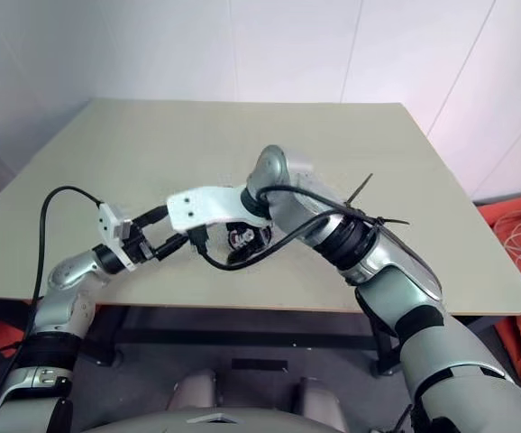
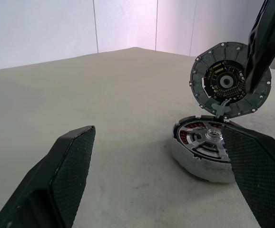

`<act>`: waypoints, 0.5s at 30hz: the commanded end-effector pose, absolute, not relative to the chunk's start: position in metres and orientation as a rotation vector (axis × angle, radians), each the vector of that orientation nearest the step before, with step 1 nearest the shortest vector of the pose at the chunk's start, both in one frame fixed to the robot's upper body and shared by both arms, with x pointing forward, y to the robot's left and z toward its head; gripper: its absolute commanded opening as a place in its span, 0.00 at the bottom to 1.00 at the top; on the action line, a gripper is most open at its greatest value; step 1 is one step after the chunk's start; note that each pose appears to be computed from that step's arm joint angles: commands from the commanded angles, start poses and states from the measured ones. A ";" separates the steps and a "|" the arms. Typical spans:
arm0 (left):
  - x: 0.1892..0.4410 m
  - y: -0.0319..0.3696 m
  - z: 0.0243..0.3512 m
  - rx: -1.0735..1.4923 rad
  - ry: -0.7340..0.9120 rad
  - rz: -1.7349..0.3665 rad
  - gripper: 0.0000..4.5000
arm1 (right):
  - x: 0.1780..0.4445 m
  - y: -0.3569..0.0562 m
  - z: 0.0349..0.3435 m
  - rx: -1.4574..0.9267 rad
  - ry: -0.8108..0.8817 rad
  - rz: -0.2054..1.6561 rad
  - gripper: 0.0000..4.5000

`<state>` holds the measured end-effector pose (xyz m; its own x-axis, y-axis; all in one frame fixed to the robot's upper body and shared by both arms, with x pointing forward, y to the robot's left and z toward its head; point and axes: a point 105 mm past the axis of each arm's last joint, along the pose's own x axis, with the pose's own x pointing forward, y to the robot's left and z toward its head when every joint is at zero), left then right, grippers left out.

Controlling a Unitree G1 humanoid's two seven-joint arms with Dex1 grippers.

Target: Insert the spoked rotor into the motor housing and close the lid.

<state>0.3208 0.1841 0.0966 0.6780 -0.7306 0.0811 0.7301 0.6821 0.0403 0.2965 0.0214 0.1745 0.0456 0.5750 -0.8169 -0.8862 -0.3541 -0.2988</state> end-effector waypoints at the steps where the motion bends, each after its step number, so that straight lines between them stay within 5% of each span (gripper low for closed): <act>1: 0.324 0.179 0.114 0.029 -0.149 -0.837 1.00 | 0.296 0.032 0.219 -0.981 0.254 1.576 1.00; 8: 0.323 0.184 0.120 0.026 -0.160 -0.813 1.00 | 0.369 -0.014 0.290 -0.465 0.083 1.168 1.00; 13: 0.319 0.186 0.116 0.018 -0.138 -0.817 1.00 | 0.403 -0.098 0.272 -0.314 0.118 0.858 1.00; 15: 0.317 0.186 0.114 0.007 -0.123 -0.830 1.00 | 0.407 -0.127 0.252 -0.279 0.157 0.763 0.91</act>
